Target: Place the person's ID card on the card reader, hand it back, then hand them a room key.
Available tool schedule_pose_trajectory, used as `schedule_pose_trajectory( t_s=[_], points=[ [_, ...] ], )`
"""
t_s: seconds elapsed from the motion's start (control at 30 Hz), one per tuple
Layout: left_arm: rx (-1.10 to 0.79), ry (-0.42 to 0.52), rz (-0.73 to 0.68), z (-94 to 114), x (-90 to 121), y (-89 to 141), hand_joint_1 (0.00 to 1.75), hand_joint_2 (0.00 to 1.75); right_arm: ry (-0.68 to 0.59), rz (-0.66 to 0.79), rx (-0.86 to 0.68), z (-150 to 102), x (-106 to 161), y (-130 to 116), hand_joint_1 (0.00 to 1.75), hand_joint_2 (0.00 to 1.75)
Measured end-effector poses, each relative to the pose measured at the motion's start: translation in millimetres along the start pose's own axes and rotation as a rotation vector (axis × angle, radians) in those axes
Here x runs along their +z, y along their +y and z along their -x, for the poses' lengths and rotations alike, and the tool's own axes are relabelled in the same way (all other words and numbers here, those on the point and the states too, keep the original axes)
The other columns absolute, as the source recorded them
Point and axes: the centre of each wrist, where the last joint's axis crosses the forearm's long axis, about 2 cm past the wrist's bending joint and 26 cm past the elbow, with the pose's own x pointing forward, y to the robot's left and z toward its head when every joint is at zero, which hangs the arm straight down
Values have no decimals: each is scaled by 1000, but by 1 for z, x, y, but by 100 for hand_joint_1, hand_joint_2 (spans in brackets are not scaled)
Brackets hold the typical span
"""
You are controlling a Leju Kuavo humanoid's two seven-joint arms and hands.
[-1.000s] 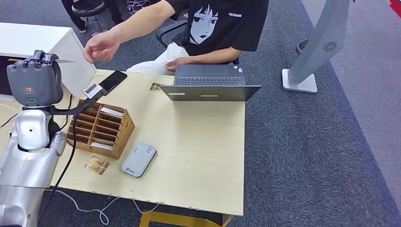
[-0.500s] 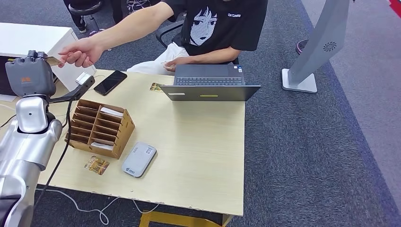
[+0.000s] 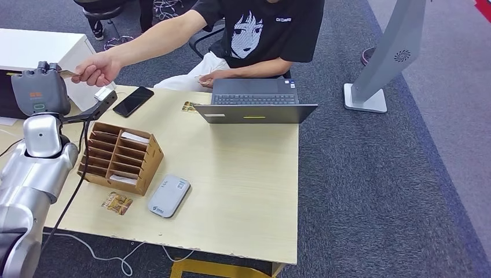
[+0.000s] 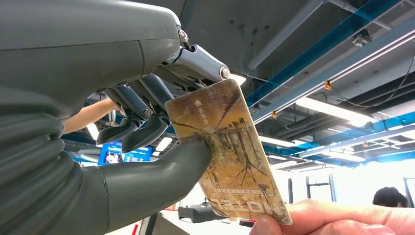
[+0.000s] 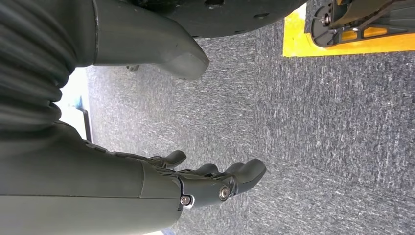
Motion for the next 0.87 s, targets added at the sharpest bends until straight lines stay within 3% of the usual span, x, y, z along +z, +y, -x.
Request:
schedule_pose_trajectory(
  t_s=[0.07, 0.1, 0.17, 0.2, 0.23, 0.3, 0.5, 0.87],
  points=[
    [2, -1, 0, -1, -1, 0, 175, 175, -1, 0, 1, 0, 0, 0, 0, 175],
    [4, -2, 0, -1, -2, 0, 144, 175, -2, 1, 1, 0, 0, 0, 0, 175],
    [8, -4, -3, -3, -2, 0, 57, 175, -3, 2, 2, 0, 0, 0, 0, 175],
    [11, -6, -7, -3, -2, 0, 14, 131, -4, 3, 1, 0, 0, 0, 0, 175],
    [14, -9, -12, -4, -2, 0, 0, 87, -3, 5, 1, 0, 0, 0, 0, 175],
    [24, -24, -21, -5, -2, 1, 0, 0, -3, 9, 0, 0, 0, 0, 0, 175],
    [68, -61, -40, -10, -2, 5, 0, 0, 1, 13, -2, -1, 0, 0, 0, 175],
    [133, -34, -63, -12, -1, 11, 0, 0, 5, 13, 3, 0, 0, -1, 0, 175]
  ],
)
